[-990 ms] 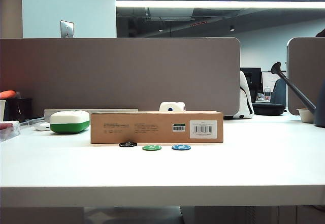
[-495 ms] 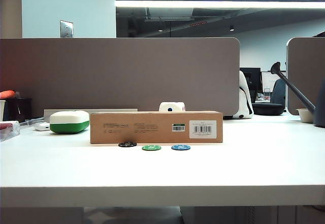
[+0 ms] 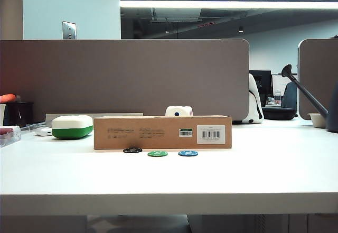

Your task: Push the chip with the highest value in the row forward next to the rectangular box.

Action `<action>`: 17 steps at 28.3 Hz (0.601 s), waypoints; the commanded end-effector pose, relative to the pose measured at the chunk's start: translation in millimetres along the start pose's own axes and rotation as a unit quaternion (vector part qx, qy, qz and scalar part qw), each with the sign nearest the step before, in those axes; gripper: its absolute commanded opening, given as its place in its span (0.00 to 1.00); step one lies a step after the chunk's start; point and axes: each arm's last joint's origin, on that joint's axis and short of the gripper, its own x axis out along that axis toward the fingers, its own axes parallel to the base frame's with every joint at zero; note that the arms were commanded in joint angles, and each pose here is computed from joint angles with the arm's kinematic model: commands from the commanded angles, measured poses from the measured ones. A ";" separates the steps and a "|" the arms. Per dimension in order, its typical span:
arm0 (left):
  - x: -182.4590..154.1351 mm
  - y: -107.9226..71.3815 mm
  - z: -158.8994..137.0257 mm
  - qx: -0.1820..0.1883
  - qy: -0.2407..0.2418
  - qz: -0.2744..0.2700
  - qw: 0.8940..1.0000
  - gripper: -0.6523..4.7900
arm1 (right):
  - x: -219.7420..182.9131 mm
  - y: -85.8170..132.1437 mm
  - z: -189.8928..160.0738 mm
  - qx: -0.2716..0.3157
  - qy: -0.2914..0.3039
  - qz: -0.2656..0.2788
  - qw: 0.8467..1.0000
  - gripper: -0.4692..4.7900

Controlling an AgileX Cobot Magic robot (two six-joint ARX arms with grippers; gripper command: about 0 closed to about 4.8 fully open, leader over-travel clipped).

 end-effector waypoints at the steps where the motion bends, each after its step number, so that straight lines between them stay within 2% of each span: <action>1: -0.2 0.2 2.4 0.000 -0.008 0.000 1.000 0.11 | 0.3 -1.3 0.2 -0.001 -0.006 -0.005 1.000 0.07; 5: -0.2 0.2 2.4 0.000 -0.008 0.000 1.000 0.11 | 0.2 -3.9 0.5 -0.001 -0.007 -0.019 1.000 0.07; 17: -0.2 0.2 2.4 0.000 -0.008 0.000 1.000 0.11 | 0.2 -2.9 0.4 -0.012 -0.006 -0.006 1.000 0.07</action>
